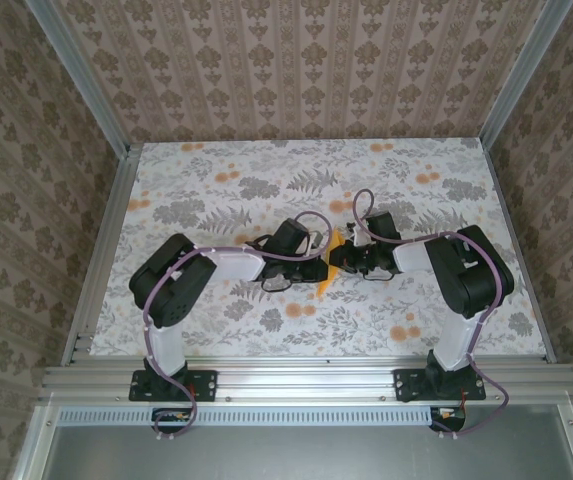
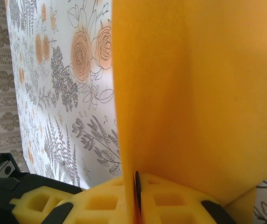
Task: Fold a paper plane with a square sheet of paper (pick it up from the middle)
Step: Fold the wing for the fifth time at the center of the table.
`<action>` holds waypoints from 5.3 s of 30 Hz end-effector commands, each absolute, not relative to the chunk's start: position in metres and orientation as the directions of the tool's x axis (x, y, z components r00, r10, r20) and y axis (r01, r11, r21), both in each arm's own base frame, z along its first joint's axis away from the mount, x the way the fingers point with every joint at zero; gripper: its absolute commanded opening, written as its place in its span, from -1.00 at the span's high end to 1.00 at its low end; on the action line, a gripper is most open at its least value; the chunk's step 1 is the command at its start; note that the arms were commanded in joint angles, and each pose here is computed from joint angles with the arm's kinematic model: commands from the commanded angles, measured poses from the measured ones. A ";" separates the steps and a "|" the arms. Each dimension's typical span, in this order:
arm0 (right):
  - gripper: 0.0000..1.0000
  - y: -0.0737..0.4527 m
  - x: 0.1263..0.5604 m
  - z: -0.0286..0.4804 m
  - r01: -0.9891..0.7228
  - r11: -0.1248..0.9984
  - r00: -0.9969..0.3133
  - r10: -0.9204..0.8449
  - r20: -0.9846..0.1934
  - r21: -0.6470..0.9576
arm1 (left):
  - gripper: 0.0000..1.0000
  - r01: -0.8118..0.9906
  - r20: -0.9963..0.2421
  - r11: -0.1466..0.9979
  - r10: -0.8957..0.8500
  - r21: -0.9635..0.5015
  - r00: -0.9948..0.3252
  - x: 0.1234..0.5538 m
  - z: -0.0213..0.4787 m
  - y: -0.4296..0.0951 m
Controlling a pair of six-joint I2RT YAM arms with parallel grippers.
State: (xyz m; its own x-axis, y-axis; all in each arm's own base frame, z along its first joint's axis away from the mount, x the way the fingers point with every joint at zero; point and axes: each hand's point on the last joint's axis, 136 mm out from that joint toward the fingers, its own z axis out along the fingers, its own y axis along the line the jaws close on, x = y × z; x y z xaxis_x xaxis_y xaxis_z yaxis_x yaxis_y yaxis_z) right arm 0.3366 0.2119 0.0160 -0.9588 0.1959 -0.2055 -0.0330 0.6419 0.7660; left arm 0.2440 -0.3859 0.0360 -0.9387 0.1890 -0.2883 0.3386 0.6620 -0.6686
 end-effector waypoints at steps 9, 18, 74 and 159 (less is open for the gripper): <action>0.75 0.181 0.321 -0.036 0.113 0.766 -0.963 0.240 -0.118 0.633 | 0.74 0.336 -0.256 0.727 0.225 -0.598 -0.940 0.241 0.015 -0.381; 0.64 0.185 0.326 -0.021 0.113 0.747 -0.961 0.249 -0.118 0.656 | 0.79 0.336 -0.236 0.764 0.244 -0.551 -0.941 0.237 0.004 -0.374; 0.81 0.191 0.322 -0.016 0.121 0.827 -0.975 0.203 -0.090 0.550 | 0.78 0.354 -0.227 0.710 0.271 -0.609 -0.935 0.220 0.029 -0.382; 0.80 0.183 0.317 -0.042 0.200 0.839 -0.969 0.245 -0.023 0.505 | 0.81 0.269 -0.285 0.706 0.099 -0.656 -0.953 0.235 0.049 -0.379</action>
State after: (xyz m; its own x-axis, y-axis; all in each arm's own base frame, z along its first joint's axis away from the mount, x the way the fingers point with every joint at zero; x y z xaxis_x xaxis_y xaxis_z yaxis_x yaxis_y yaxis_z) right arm 0.3405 0.2158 0.0104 -0.9755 0.1896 -0.1120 0.0701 0.7493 0.6585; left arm 0.2229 -0.3700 0.0467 -0.9506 0.1431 -0.2756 0.2937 0.7025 -0.6482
